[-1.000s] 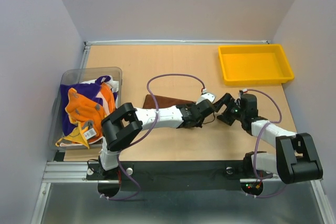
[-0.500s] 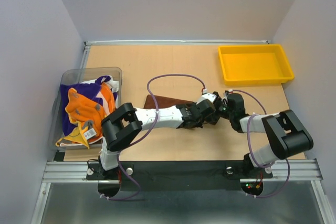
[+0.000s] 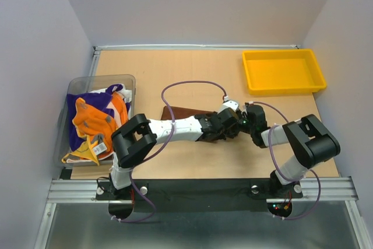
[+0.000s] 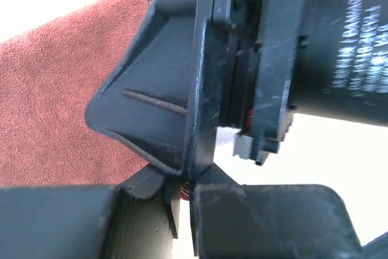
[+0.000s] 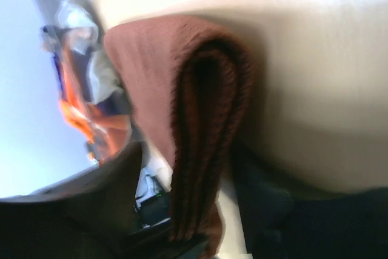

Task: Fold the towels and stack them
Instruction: Neatly place the folded towel into the bin

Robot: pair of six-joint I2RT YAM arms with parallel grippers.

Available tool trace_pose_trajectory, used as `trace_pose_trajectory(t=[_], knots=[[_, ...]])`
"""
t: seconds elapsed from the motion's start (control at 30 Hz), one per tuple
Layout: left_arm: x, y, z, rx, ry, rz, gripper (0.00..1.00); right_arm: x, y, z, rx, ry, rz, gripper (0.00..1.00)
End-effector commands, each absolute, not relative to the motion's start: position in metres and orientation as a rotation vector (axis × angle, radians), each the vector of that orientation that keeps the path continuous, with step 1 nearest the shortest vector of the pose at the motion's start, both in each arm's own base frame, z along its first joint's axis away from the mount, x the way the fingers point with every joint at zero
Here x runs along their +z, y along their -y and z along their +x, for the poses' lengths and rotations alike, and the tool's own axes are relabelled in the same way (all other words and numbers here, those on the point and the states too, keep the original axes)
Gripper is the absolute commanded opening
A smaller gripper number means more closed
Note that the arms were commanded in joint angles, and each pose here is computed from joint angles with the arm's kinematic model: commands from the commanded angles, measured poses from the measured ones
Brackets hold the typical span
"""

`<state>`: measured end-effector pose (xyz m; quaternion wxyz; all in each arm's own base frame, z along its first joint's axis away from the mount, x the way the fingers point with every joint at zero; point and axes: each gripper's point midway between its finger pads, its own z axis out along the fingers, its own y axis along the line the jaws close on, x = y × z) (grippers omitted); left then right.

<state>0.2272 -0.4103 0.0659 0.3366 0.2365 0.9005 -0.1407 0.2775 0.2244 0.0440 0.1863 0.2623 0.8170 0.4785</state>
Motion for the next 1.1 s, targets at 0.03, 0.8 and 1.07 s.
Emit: trace_pose_trajectory(t=[0.03,0.8,1.07], knots=[[0.097,0.434,0.241,-0.474,-2.279,0.552,0.0,0.023,-0.222,0.269,1.27,-2.38,0.74,0.41],[0.187,0.24,0.32,-0.369,-2.186,0.239,0.89,0.056,-0.127,0.422,0.573,-2.511,0.018,0.0],[0.195,0.144,0.349,-0.135,-2.122,0.136,0.91,0.1,-0.061,0.504,0.198,-2.456,-0.15,0.0]])
